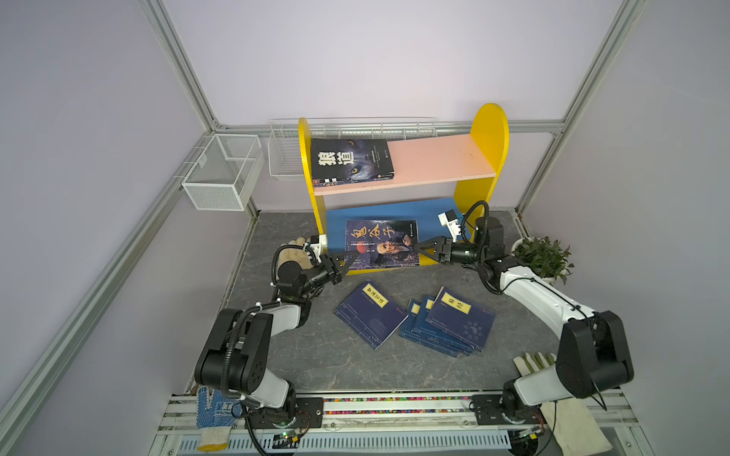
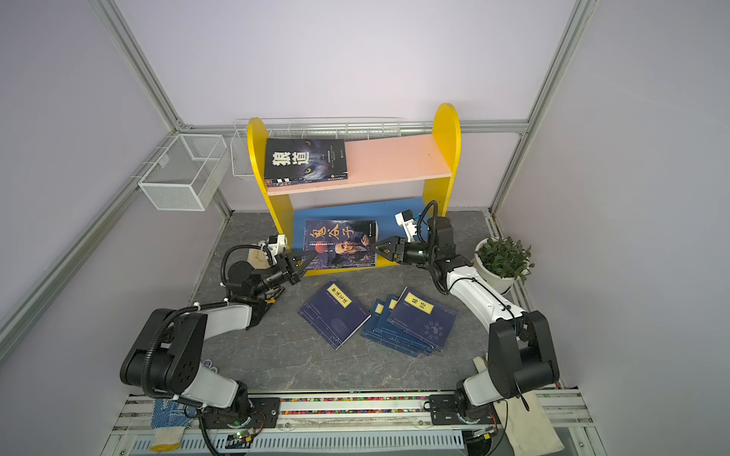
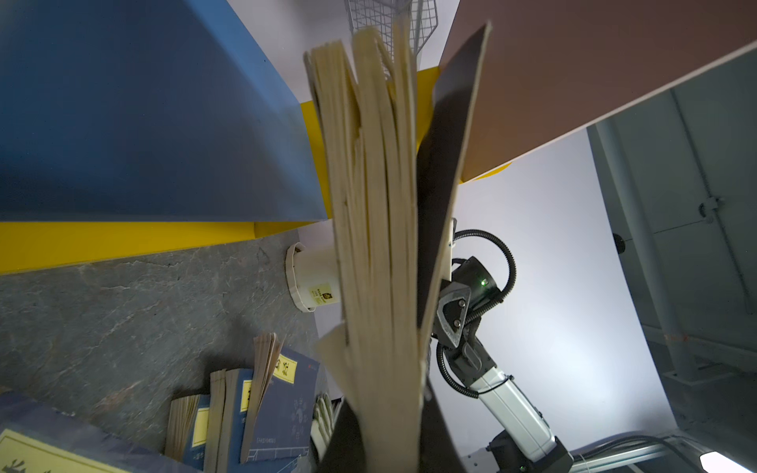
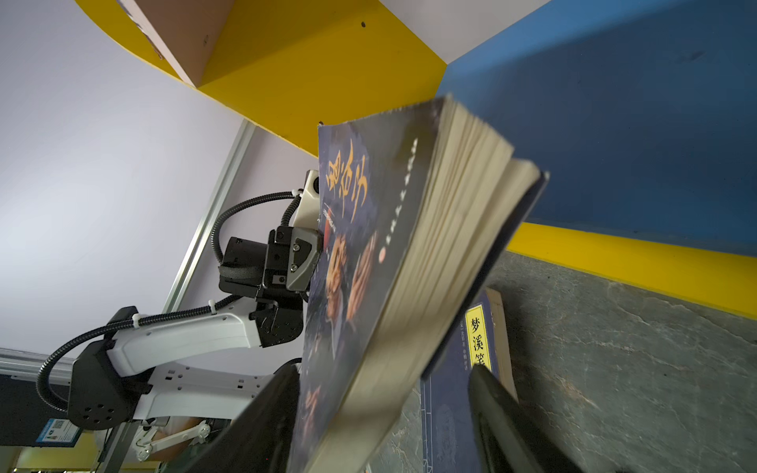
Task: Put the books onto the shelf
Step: 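Lift the portrait book upright with the right gripper while the left steadies it, then carry the portrait book up to the pink shelf while the left arm withdraws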
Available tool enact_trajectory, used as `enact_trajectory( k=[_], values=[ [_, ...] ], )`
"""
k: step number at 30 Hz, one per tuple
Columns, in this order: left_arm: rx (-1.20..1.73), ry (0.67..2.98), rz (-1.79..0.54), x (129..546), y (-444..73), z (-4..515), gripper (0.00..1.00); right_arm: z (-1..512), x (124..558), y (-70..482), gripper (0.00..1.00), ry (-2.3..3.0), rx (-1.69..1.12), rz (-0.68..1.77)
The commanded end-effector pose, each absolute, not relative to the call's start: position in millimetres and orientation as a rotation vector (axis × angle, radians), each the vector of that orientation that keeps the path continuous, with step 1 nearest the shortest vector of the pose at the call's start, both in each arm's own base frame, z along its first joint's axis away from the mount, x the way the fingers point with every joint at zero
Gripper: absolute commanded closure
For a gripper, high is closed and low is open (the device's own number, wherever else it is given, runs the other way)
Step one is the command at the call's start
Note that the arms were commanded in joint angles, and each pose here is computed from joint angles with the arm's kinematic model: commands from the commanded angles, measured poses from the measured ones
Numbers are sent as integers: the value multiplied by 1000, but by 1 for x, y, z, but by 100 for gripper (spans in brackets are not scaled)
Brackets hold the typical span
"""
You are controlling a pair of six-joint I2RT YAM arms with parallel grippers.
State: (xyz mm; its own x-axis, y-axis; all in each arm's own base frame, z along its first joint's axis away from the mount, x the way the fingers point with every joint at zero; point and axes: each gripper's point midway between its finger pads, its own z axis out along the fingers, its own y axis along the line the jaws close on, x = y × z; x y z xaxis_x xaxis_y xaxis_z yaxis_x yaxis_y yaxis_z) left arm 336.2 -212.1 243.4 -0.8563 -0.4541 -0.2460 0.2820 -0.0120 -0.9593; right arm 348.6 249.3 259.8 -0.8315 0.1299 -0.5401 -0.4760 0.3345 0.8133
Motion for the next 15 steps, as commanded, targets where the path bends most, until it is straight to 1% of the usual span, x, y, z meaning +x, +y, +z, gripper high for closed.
enact_trajectory(
  k=[1, 6, 9, 12, 15],
  values=[
    [-84, 1556, -1938, 334, -205, 295, 100, 268, 337, 250, 32, 2054, -334, 1543],
    [-94, 1554, -1930, 338, -205, 293, 100, 275, 335, 264, 36, 2024, -366, 1578],
    [-108, 1559, -1927, 339, -204, 290, 100, 280, 338, 273, 42, 2002, -369, 1602],
    [-119, 1562, -1919, 339, -204, 286, 100, 286, 337, 285, 53, 1981, -384, 1645],
    [-140, 1570, -1910, 340, -202, 281, 100, 294, 334, 295, 70, 1953, -390, 1683]
  ],
)
